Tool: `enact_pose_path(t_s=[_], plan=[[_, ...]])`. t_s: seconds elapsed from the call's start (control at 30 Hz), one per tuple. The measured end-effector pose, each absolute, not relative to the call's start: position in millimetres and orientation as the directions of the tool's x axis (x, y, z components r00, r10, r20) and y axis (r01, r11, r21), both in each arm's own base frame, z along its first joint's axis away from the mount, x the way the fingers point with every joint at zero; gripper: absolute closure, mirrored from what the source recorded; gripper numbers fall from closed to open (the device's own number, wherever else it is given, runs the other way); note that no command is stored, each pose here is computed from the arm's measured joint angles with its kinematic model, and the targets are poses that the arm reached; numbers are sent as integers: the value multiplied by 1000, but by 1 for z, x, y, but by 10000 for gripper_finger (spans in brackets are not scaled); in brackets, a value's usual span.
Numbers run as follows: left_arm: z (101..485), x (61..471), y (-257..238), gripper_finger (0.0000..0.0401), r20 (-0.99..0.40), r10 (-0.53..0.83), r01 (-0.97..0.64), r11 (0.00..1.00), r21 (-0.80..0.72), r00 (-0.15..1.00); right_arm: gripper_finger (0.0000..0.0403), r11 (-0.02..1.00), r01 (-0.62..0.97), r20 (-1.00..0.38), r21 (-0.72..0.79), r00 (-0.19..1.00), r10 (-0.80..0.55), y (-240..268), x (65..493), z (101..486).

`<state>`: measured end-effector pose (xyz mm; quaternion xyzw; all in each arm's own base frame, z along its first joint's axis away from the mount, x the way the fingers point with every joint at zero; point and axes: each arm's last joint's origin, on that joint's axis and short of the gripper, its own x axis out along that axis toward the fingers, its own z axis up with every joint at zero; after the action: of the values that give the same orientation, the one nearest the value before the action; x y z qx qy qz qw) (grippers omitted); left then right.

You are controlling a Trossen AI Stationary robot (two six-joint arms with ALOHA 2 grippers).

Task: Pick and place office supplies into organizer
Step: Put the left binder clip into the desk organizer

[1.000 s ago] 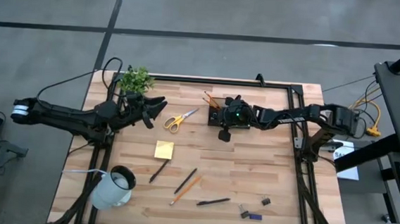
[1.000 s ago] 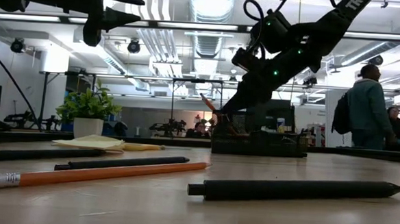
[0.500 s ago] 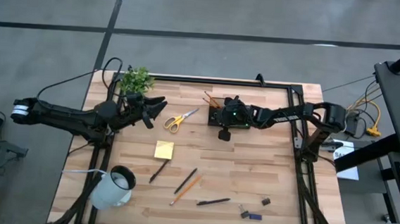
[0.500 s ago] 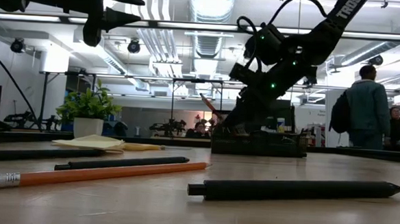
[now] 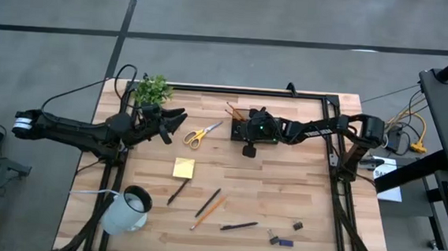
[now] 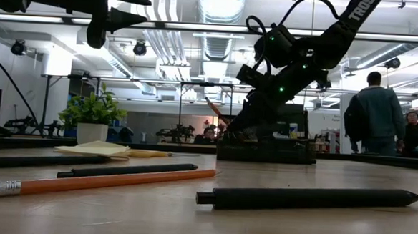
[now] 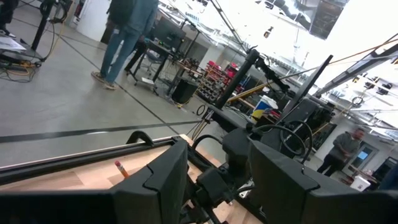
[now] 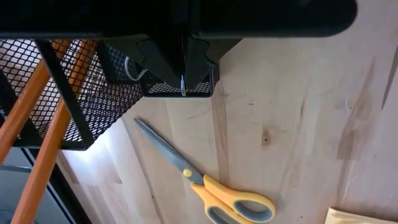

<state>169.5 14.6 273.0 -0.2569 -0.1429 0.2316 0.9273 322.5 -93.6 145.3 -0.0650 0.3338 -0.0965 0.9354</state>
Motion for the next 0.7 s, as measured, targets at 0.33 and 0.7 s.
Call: enact_pose_path(t_s=[0.33,0.7], plan=[[273,170,15,244,145,503,-357,761,-542,852,395,965,242,-587,-98,770,-252,-93,325,148],[273,170,15,244,145,504,-359,761,-540,851,395,946,259,-561,-196,761,-325,-83,328,149]])
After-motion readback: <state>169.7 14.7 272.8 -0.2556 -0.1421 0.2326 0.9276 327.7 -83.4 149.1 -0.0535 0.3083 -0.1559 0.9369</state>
